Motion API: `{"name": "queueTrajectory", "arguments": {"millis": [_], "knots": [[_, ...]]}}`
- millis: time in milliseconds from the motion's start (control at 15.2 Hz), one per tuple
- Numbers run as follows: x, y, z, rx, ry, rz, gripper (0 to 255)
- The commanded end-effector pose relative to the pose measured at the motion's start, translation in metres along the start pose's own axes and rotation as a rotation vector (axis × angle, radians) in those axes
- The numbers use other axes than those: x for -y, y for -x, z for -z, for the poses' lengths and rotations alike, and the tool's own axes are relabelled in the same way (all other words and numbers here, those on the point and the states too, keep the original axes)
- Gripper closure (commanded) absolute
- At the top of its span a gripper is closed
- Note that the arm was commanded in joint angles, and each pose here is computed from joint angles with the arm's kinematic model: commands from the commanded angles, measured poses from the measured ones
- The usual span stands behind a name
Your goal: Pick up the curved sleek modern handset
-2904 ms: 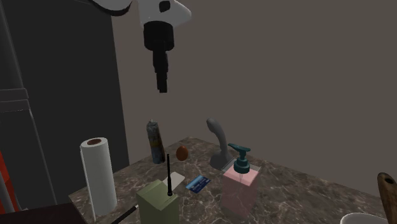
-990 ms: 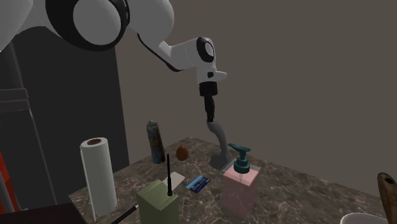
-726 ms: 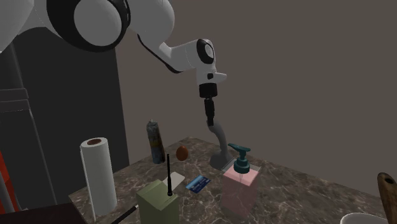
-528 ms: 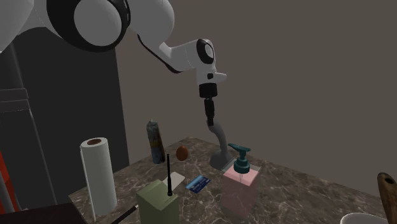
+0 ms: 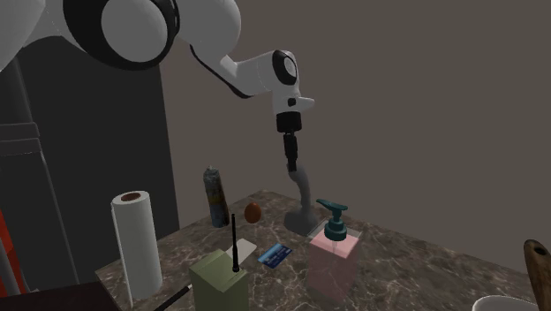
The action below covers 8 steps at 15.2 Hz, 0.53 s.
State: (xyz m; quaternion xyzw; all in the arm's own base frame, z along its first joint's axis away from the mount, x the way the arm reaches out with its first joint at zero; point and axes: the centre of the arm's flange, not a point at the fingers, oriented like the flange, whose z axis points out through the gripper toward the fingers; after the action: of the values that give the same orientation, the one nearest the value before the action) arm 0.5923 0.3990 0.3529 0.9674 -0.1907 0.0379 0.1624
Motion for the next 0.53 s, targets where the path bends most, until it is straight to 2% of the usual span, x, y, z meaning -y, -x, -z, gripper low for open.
{"name": "queueTrajectory", "arguments": {"millis": [0, 462], "knots": [[-0.004, -0.002, 0.01, 0.0, 0.0, 0.0, 255], [-0.015, -0.007, 0.044, 0.0, 0.0, 0.0, 255]]}}
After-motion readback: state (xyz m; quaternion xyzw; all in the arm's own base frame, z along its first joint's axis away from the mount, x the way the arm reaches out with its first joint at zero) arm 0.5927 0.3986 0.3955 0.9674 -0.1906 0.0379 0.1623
